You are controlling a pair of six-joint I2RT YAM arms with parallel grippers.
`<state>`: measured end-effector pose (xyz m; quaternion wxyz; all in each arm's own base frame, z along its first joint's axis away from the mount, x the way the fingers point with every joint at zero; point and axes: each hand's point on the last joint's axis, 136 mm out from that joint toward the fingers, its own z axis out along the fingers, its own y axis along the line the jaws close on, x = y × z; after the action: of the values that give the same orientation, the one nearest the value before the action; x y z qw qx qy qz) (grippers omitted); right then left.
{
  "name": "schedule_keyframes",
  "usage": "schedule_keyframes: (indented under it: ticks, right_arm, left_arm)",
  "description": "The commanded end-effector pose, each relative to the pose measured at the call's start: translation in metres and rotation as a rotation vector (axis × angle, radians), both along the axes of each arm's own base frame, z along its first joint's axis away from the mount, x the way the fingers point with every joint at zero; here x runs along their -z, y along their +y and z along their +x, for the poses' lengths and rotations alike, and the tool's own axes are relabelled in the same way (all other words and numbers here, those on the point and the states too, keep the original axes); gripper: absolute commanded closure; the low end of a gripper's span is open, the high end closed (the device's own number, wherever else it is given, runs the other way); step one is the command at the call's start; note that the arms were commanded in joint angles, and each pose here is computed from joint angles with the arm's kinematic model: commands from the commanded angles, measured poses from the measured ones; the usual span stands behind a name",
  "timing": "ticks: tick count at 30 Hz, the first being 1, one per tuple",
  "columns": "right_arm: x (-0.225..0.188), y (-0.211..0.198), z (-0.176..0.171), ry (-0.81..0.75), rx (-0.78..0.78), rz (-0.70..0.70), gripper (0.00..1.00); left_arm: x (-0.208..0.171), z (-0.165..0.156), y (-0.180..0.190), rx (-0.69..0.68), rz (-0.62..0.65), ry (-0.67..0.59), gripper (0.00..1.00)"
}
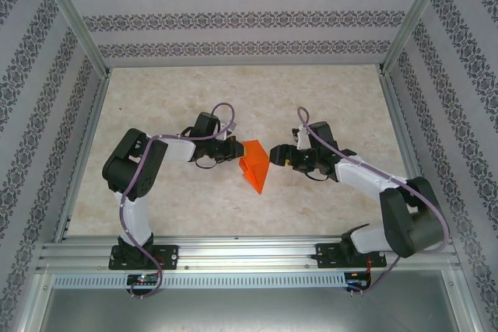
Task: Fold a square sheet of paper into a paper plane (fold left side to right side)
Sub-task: Fold the wing for the fifth time at the center of the table.
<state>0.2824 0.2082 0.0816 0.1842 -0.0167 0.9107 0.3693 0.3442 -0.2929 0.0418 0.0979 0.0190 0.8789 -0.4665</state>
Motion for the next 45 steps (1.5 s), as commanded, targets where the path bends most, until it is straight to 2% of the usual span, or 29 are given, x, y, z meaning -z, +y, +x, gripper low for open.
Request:
schedule_keyframes:
  ticks: [1, 5, 11, 20, 27, 32, 41, 45]
  right_arm:
    - [-0.002, 0.013, 0.008, -0.030, -0.047, -0.017, 0.22]
    - [0.011, 0.016, 0.013, 0.010, -0.035, -0.025, 0.25]
    - [0.016, 0.026, 0.018, 0.036, -0.057, 0.024, 0.25]
    - [0.007, 0.031, 0.033, 0.002, -0.105, 0.145, 0.24]
    - [0.008, 0.039, 0.032, -0.019, -0.168, 0.210, 0.25]
    - [0.000, 0.044, 0.031, -0.036, -0.195, 0.256, 0.33]
    - [0.017, 0.033, 0.024, 0.015, -0.179, 0.215, 0.54]
    - [0.026, 0.028, 0.021, 0.033, -0.176, 0.178, 0.53]
  left_arm:
    - [0.006, -0.003, 0.004, 0.057, -0.017, -0.042, 0.98]
    - [0.006, -0.004, 0.005, 0.066, -0.040, -0.052, 1.00]
    - [-0.011, -0.007, 0.000, 0.110, -0.113, -0.135, 1.00]
    - [-0.044, -0.020, -0.005, 0.220, -0.190, -0.269, 1.00]
    - [-0.053, -0.028, -0.006, 0.266, -0.219, -0.304, 1.00]
    - [-0.052, -0.027, -0.006, 0.271, -0.216, -0.303, 1.00]
    - [-0.045, -0.022, -0.006, 0.252, -0.194, -0.281, 1.00]
    - [-0.042, -0.020, -0.007, 0.249, -0.188, -0.272, 1.00]
